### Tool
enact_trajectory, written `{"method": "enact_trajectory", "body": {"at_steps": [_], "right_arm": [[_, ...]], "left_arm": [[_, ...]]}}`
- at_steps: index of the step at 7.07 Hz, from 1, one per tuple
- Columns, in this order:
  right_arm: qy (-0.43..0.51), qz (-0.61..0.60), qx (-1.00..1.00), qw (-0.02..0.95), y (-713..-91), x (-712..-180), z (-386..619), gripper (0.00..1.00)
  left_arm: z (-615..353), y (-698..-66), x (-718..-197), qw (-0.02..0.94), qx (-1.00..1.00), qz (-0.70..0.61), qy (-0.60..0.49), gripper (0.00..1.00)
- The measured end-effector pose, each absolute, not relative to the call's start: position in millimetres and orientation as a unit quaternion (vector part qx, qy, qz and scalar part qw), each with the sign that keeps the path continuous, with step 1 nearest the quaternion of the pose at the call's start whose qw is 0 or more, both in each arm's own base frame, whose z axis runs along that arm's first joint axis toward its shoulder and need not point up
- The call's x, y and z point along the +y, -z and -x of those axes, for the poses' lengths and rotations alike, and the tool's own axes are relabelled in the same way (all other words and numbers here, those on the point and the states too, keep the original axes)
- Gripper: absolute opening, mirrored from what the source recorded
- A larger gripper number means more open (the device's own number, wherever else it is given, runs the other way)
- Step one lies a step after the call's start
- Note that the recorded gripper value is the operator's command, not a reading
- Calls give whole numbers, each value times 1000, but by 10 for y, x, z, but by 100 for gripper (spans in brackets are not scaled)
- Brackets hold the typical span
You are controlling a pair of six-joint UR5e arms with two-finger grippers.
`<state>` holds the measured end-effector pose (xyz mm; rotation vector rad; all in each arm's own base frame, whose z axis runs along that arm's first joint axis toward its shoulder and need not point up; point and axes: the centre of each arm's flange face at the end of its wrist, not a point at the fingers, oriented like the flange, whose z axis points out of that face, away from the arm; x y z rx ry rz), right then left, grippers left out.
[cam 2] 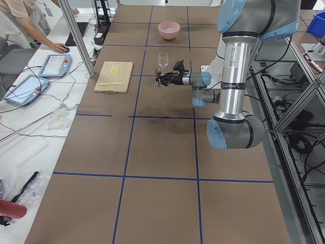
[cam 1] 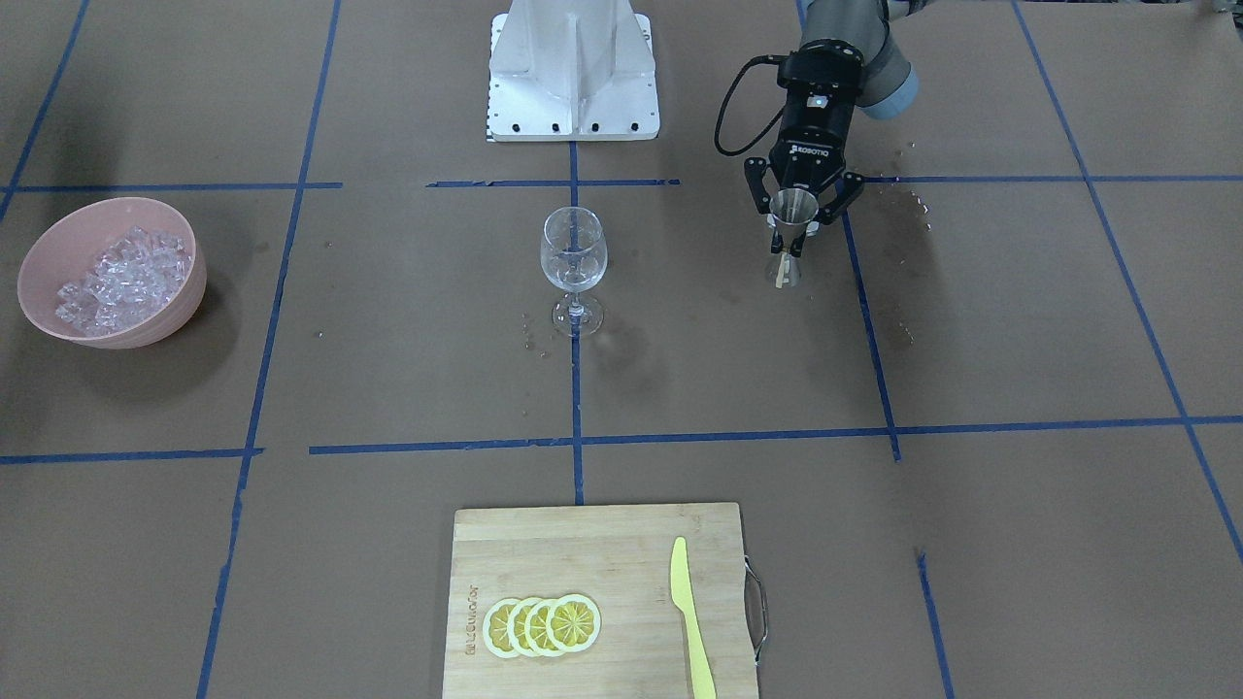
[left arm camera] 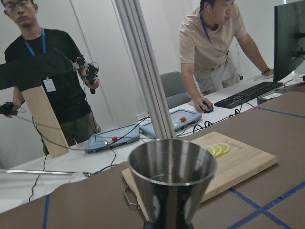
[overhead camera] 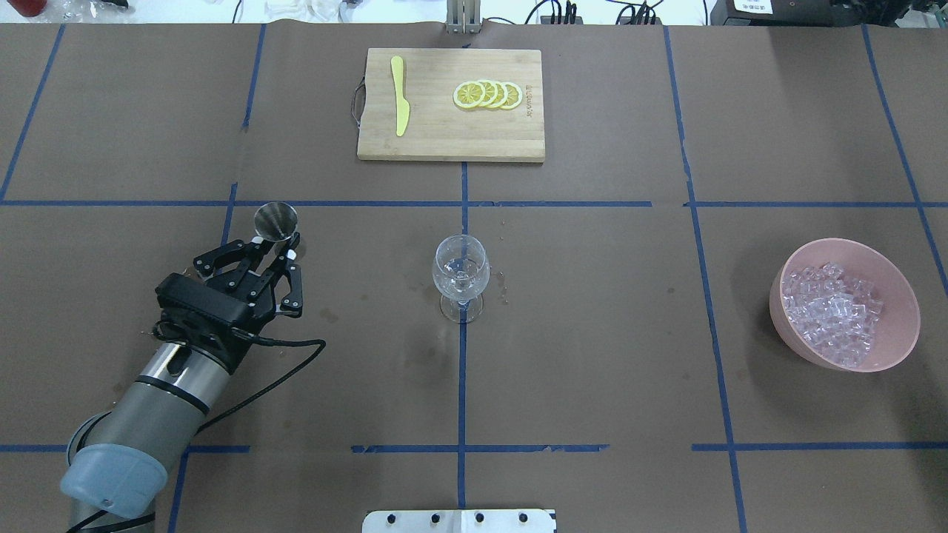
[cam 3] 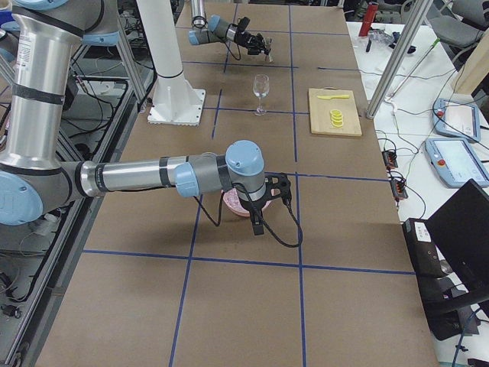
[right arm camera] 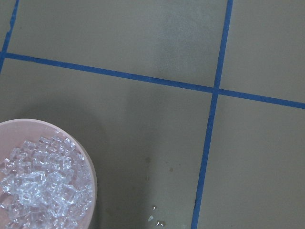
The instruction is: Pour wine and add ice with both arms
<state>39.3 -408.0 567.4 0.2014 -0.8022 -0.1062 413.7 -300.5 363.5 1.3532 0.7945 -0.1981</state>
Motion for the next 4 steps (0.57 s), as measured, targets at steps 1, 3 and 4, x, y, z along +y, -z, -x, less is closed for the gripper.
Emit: {"method": "enact_trajectory", "body": {"at_steps": [1, 3, 4], "right_arm": [[52, -99, -390, 914, -5666, -4081, -393, 100], [52, -100, -390, 914, -5656, -4079, -395, 100], [52, -100, -390, 914, -5651, -4078, -398, 100]], "left_arm": [[-4009, -3919, -2979, 710, 373, -587, 115, 0], [-3801, -4481, -2934, 728, 377, -554, 144, 0], [-3789, -4761, -2925, 739, 371, -542, 148, 0]]}}
